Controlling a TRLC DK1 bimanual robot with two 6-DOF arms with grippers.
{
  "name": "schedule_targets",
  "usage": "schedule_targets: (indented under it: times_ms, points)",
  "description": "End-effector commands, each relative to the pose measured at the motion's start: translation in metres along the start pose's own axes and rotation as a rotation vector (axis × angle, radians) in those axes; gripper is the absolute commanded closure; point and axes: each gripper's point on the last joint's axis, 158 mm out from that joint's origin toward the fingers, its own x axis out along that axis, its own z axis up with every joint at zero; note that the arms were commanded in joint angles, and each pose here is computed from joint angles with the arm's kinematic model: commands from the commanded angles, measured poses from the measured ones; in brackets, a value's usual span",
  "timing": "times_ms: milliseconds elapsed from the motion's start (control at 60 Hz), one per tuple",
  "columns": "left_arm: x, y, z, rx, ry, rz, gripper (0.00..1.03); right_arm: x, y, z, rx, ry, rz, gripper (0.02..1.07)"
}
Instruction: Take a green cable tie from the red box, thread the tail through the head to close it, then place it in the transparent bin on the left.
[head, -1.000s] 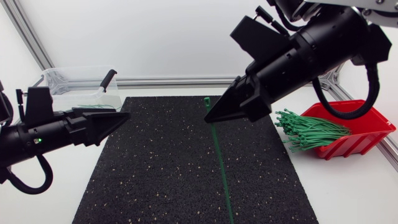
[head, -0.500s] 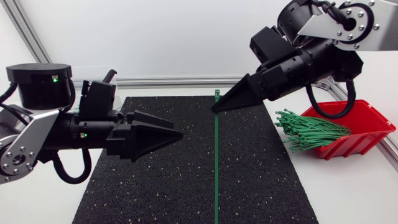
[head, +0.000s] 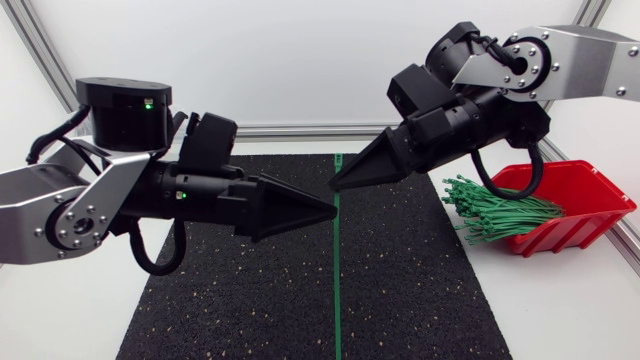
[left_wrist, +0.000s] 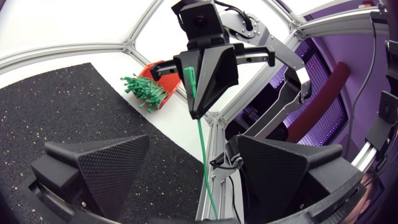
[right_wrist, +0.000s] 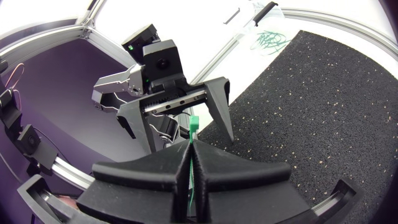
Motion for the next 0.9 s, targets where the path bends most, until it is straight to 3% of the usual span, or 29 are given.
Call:
schedule_targets:
  times_ms: [0, 233, 417, 500, 783, 883]
  points:
    - [0.011, -0.008, 0.003, -0.012, 0.013, -0.041, 0.05, 0.004, -0.003, -0.009, 0.036, 0.005, 0.034, 1.02]
    - [0.021, -0.011, 0.004, -0.033, 0.018, -0.068, 0.08, -0.001, -0.001, -0.012, 0.031, -0.017, 0.051, 1.01]
    - [0.019, -0.013, 0.001, -0.037, 0.019, -0.071, 0.22, -0.003, 0.003, -0.012, 0.015, -0.026, 0.051, 1.01]
    - [0.018, -0.013, 0.000, -0.040, 0.019, -0.073, 0.24, -0.003, 0.004, -0.012, 0.004, -0.028, 0.051, 1.01]
    - [0.015, -0.009, 0.005, -0.044, -0.005, -0.070, 0.71, -0.003, 0.006, -0.015, -0.006, -0.026, 0.049, 1.01]
    - [0.014, -0.010, 0.007, -0.045, -0.015, -0.071, 0.80, -0.003, 0.007, -0.015, -0.013, -0.028, 0.049, 1.01]
